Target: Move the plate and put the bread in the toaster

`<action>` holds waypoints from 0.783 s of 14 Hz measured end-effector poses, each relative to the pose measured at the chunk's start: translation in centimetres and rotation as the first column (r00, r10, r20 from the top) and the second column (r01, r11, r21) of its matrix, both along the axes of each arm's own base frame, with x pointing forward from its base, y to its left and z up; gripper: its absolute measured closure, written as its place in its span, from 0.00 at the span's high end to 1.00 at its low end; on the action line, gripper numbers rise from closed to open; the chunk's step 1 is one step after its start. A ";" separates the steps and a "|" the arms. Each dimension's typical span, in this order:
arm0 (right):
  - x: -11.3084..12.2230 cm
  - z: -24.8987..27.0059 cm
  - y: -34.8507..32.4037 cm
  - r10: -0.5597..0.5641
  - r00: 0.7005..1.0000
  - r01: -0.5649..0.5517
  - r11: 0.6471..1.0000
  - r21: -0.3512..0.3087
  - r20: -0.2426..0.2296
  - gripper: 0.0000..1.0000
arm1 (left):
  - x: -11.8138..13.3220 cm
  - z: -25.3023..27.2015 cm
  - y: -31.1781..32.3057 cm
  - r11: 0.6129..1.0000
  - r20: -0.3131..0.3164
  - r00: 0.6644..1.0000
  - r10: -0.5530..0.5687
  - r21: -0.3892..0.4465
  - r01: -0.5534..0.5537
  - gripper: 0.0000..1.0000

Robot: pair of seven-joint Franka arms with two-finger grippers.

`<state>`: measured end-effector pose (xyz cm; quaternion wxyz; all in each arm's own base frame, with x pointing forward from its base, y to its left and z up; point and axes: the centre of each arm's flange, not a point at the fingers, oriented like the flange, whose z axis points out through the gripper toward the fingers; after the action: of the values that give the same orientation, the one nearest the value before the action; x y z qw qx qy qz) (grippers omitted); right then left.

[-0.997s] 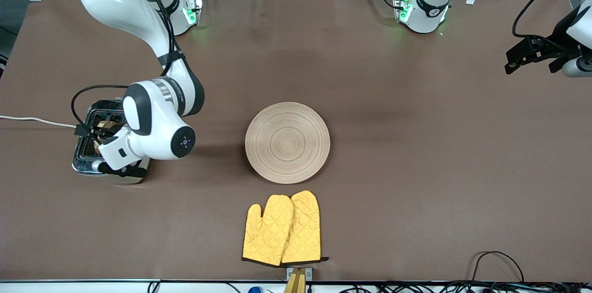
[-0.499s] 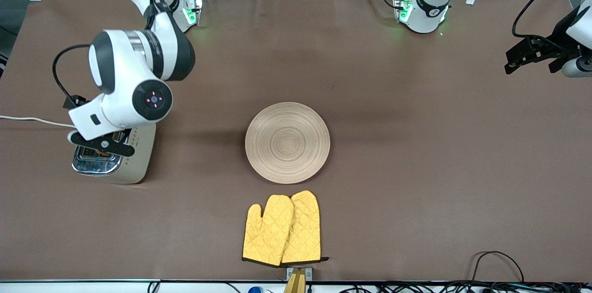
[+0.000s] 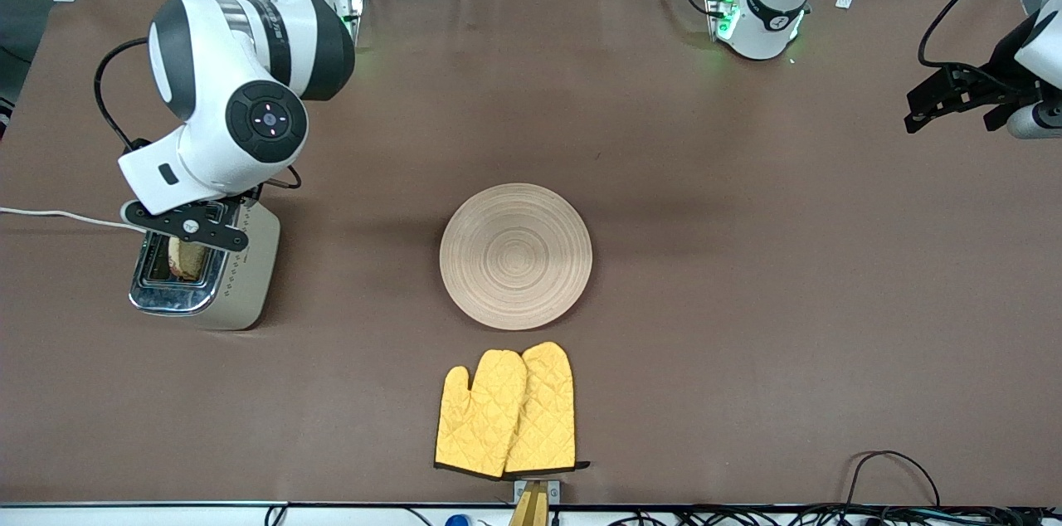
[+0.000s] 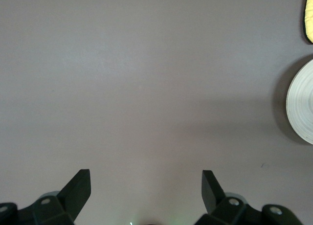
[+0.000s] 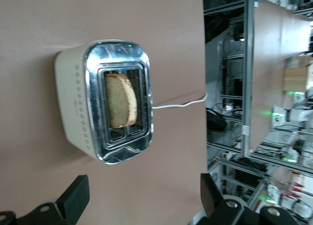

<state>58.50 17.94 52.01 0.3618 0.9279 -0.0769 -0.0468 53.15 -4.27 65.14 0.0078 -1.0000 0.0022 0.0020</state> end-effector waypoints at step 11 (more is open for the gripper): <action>1.3 9.1 -10.3 -0.119 0.980 0.047 0.916 0.399 0.158 1.00 | 0.0 0.0 -0.1 1.000 0.000 1.000 -0.001 0.000 0.001 1.00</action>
<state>59.85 7.68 61.13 0.1574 0.9779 -0.1373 0.0067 53.15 -4.34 65.14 0.0078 -1.0000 0.0029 0.0020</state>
